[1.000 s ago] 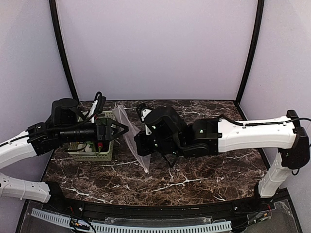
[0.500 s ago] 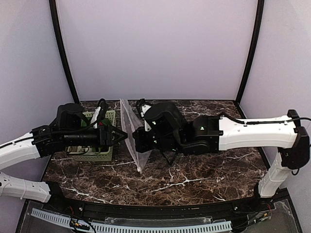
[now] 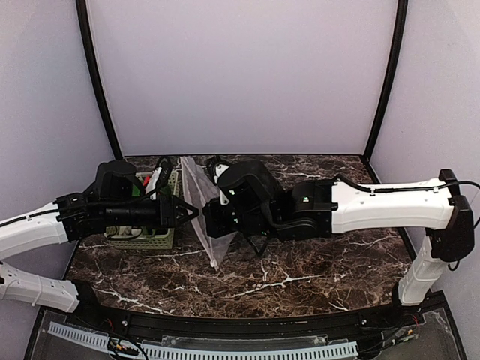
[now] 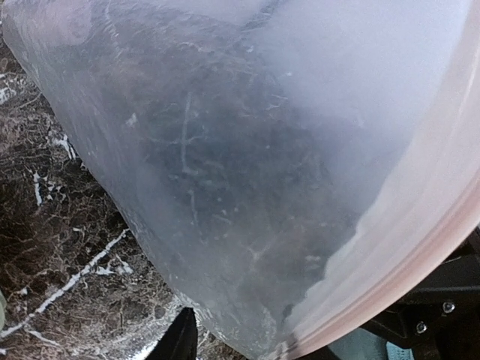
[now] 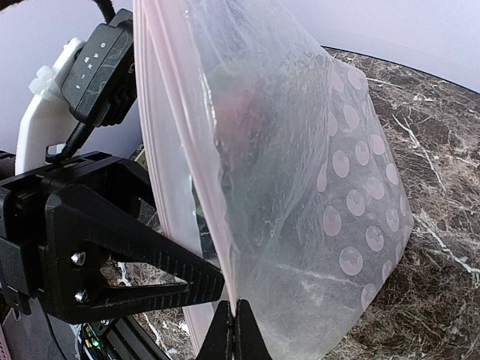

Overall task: Place the food in the zip-top bag and seal the zipper
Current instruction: Pass from the right arm to the left, then pass from the left arm to the right

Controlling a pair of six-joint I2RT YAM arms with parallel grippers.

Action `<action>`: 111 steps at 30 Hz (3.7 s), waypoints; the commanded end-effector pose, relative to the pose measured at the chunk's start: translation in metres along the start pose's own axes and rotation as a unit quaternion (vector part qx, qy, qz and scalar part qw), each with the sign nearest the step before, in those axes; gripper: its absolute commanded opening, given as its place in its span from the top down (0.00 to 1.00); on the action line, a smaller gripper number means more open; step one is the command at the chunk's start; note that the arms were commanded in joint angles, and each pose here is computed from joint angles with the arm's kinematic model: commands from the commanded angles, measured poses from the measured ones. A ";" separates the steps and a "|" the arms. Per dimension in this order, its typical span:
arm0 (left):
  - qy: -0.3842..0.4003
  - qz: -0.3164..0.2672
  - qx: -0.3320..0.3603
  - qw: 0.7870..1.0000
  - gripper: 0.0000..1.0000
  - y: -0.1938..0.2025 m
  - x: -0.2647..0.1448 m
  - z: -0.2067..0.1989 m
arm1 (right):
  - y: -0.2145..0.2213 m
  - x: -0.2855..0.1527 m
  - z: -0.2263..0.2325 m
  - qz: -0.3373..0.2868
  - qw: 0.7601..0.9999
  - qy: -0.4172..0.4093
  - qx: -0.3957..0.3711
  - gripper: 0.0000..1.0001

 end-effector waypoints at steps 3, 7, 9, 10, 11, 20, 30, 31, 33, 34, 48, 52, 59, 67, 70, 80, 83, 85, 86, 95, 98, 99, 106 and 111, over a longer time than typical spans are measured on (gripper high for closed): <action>-0.012 -0.012 0.006 1.000 0.74 -0.005 -0.006 -0.003 | -0.008 -0.004 -0.001 -0.013 1.000 0.007 0.015 1.00; -0.021 -0.019 0.006 1.000 0.83 -0.005 -0.008 0.000 | -0.008 -0.005 -0.002 -0.013 1.000 0.008 0.016 1.00; -0.031 -0.022 0.006 0.999 0.87 -0.005 -0.008 0.003 | -0.008 -0.006 -0.004 -0.013 1.000 0.013 0.017 1.00; -0.034 -0.023 0.008 0.999 0.89 -0.005 -0.008 0.003 | -0.007 -0.007 -0.006 -0.012 1.000 0.020 0.018 1.00; -0.042 -0.023 0.008 0.999 0.91 -0.005 -0.009 0.006 | -0.006 -0.008 -0.008 -0.012 0.999 0.027 0.020 1.00; -0.114 -0.044 0.014 0.992 0.99 -0.007 -0.020 0.022 | -0.002 -0.021 -0.040 -0.002 0.990 0.143 0.019 1.00; -0.130 -0.074 0.094 0.984 0.99 -0.045 -0.040 -0.014 | -0.038 -0.045 -0.065 -0.035 0.982 0.185 0.034 1.00; -0.131 -0.072 0.105 0.983 0.99 -0.048 -0.039 -0.017 | -0.044 -0.047 -0.066 -0.041 0.982 0.183 0.036 1.00; -0.126 -0.077 0.117 0.982 0.99 -0.057 -0.044 -0.028 | -0.051 -0.051 -0.068 -0.051 0.983 0.172 0.045 1.00; -0.121 -0.081 0.122 0.982 0.99 -0.061 -0.047 -0.034 | -0.052 -0.051 -0.070 -0.054 0.984 0.164 0.051 1.00; -0.068 -0.011 0.101 0.993 0.99 -0.034 -0.024 -0.027 | 0.006 -0.020 -0.073 0.016 0.989 0.070 0.128 1.00; -0.053 -0.011 0.094 0.994 0.99 -0.032 -0.022 -0.028 | 0.004 -0.020 -0.071 0.015 0.991 0.062 0.121 0.92; -0.029 -0.012 0.086 0.996 0.99 -0.031 -0.017 -0.031 | -0.009 -0.019 -0.059 0.005 0.995 0.041 0.091 0.72; -0.022 -0.017 0.079 0.997 0.99 -0.032 -0.015 -0.032 | -0.018 -0.023 -0.039 -0.009 0.998 0.009 0.060 0.50; -0.022 -0.020 0.074 0.997 0.99 -0.033 -0.014 -0.032 | -0.021 -0.028 -0.031 -0.019 0.999 -0.003 0.049 0.38; -0.014 -0.023 0.067 0.997 0.99 -0.033 -0.010 -0.032 | -0.036 -0.054 -0.016 -0.062 0.997 -0.030 0.023 0.10; -0.013 -0.023 0.067 0.997 0.99 -0.033 -0.011 -0.032 | -0.038 -0.057 -0.019 -0.068 0.997 -0.020 0.026 0.07; -0.012 -0.023 0.066 0.997 0.99 -0.033 -0.011 -0.033 | -0.038 -0.057 -0.023 -0.070 0.997 -0.007 0.030 0.04; -0.012 -0.023 0.066 0.997 0.99 -0.033 -0.011 -0.033 | -0.039 -0.057 -0.025 -0.071 0.997 0.000 0.032 0.03; -0.005 -0.026 0.064 0.998 0.99 -0.031 -0.013 -0.032 | -0.042 -0.038 -0.034 -0.047 0.998 0.034 0.029 0.01; -0.004 -0.023 0.063 0.998 0.99 -0.031 -0.012 -0.033 | -0.040 -0.030 -0.033 -0.040 0.998 0.044 0.023 0.01; -0.004 -0.023 0.063 0.998 0.99 -0.031 -0.012 -0.033 | -0.038 -0.026 -0.035 -0.037 0.998 0.052 0.019 0.01; 0.012 -0.025 0.067 0.997 0.99 -0.031 -0.016 -0.038 | -0.039 0.013 -0.049 0.002 0.995 0.094 -0.010 0.01; 0.024 -0.026 0.072 0.997 0.99 -0.030 -0.020 -0.041 | -0.038 0.043 -0.058 0.025 0.994 0.103 -0.020 0.01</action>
Point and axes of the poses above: each gripper's point midway between its finger pads, its own x axis out along the fingers, its own z axis along the line the jaws close on, y = z × x, the point moved 6 cm from there along -x, back along the fingers, and after that the axes turned 7 degrees about -x, right-handed, at the moved point
